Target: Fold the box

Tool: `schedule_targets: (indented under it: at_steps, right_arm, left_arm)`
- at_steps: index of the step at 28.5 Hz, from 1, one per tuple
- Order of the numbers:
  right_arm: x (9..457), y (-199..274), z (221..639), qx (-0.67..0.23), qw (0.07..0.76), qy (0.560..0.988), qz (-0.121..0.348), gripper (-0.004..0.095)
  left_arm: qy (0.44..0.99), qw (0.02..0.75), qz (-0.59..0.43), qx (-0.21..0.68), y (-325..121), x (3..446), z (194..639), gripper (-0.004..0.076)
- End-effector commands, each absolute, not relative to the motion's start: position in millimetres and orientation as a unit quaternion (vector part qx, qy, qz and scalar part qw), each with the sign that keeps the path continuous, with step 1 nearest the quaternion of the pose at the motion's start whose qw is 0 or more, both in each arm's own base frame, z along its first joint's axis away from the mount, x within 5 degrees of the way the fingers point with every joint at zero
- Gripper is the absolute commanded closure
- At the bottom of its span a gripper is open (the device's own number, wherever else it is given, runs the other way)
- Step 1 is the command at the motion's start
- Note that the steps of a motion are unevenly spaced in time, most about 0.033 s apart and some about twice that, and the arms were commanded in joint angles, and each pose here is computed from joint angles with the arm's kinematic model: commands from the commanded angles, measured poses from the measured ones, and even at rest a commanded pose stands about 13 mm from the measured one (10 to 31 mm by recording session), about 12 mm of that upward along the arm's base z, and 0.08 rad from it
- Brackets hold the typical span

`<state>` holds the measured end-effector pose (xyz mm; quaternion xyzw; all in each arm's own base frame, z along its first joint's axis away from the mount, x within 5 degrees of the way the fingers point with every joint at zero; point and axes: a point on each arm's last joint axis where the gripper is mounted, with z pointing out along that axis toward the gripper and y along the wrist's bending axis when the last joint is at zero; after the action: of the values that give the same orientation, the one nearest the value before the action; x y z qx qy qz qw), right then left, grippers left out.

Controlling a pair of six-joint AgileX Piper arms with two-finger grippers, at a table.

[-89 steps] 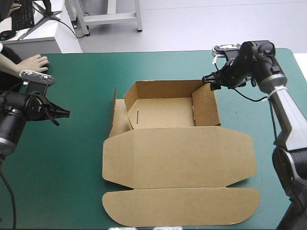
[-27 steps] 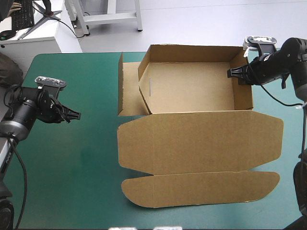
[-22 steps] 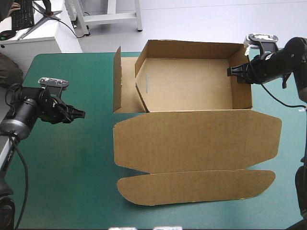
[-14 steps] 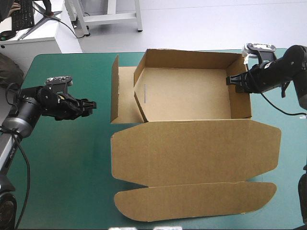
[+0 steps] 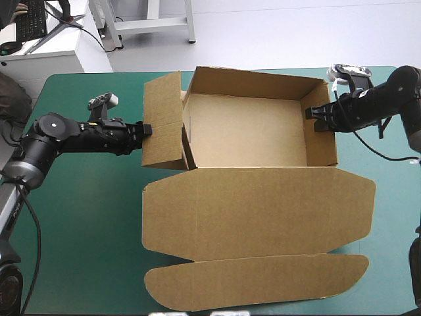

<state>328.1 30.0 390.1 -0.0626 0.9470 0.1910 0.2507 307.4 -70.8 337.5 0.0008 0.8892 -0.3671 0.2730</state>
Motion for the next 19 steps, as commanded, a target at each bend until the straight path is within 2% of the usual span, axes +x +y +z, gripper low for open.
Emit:
schedule_targets:
  at_steps: [1,11,19]
  right_arm:
    - [324.5,36.7,408.1,-0.060,0.286,0.929,0.227,0.0928]
    - [338.3,55.3,393.0,-0.086,0.285,0.936,0.190,0.0926]
    - [347.6,73.8,381.4,-0.096,0.276,0.935,0.203,0.0926]
  left_arm:
    - [0.850,0.297,-0.435,0.022,-80.2,297.0,366.1,0.0297]
    - [0.839,0.291,-0.455,0.062,-84.0,280.9,378.5,0.0297]
    - [0.833,0.282,-0.471,0.070,-86.0,275.0,382.8,0.0297]
